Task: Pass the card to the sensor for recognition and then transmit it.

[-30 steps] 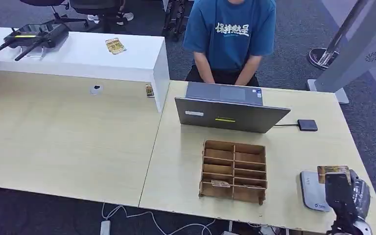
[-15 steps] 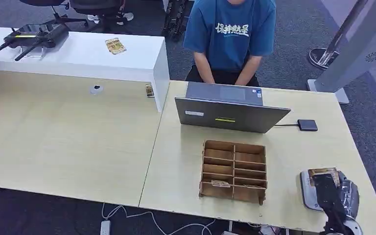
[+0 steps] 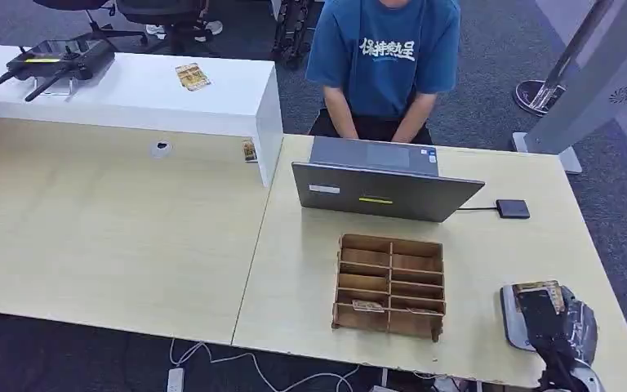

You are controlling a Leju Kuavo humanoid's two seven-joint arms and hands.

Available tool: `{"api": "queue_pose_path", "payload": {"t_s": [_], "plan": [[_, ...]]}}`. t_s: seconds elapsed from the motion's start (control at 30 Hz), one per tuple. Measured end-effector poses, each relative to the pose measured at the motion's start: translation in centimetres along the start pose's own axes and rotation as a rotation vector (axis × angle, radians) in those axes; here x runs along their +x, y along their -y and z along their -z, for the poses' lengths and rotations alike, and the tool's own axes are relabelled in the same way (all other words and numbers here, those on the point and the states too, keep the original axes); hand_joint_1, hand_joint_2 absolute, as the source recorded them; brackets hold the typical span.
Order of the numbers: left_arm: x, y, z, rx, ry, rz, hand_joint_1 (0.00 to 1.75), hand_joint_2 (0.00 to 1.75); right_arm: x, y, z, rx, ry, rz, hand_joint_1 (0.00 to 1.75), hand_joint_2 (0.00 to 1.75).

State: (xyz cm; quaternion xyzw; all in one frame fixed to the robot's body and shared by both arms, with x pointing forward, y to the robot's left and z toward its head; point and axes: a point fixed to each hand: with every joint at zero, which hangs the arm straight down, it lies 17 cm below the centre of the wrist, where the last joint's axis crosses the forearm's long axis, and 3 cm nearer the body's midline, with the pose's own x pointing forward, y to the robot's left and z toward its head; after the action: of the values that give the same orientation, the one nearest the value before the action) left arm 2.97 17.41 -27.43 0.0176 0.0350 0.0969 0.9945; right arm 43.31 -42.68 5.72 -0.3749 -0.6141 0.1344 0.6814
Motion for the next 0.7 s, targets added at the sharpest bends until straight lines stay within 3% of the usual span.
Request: {"api": "queue_pose_path", "payload": {"t_s": [0.7], "plan": [[0.0, 0.0, 0.0, 0.0, -0.001, -0.003, 0.0, 0.0, -0.2, 2.4, 0.9, -0.031, 0.015, -0.056, 1.75, 1.75]]}}
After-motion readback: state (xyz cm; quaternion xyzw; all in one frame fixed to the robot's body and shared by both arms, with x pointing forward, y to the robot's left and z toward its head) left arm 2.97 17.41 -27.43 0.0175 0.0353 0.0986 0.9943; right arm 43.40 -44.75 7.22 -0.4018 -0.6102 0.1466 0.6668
